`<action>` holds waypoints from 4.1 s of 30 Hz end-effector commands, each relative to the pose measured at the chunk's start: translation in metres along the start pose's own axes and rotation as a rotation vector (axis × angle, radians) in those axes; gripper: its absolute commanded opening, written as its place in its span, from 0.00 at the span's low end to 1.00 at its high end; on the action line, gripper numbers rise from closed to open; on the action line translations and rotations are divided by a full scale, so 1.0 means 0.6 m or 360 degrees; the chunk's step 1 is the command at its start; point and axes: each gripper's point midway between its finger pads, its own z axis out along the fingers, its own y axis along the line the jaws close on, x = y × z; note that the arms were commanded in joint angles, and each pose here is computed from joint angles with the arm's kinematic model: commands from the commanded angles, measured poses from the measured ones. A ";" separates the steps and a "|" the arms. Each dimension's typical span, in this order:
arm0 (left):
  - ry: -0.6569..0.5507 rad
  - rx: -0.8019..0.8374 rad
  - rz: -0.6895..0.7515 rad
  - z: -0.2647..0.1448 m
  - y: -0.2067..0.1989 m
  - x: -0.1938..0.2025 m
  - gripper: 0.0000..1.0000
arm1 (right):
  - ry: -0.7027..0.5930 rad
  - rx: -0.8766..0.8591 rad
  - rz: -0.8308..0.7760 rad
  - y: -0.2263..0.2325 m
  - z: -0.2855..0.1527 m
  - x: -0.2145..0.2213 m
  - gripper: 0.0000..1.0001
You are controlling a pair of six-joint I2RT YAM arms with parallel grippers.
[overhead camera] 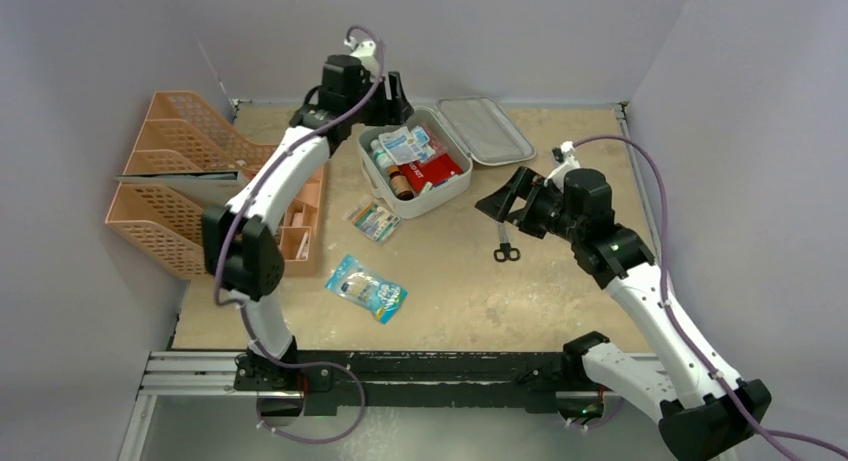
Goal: Organize the medicine kit
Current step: Place the medical item at the medicine box, then pick up the medical item at the center of the board, then place the medical item at the medicine box.
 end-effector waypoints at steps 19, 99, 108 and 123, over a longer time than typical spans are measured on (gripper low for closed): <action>-0.0024 -0.0423 0.0535 -0.376 0.068 0.066 0.87 | 0.0647 -0.0144 -0.0691 0.082 0.189 0.251 0.65; -0.0025 -0.0083 0.0434 -0.403 0.028 0.167 1.00 | 0.0372 0.0323 -0.1173 0.020 0.182 0.087 0.00; 0.0090 -0.0066 0.0429 -0.396 0.037 0.208 1.00 | 0.0076 0.0427 -0.1294 0.029 0.250 -0.062 0.00; 0.0112 -0.0133 0.0481 -0.396 0.055 0.216 1.00 | 0.0158 0.0375 -0.1340 0.012 0.424 -0.132 0.00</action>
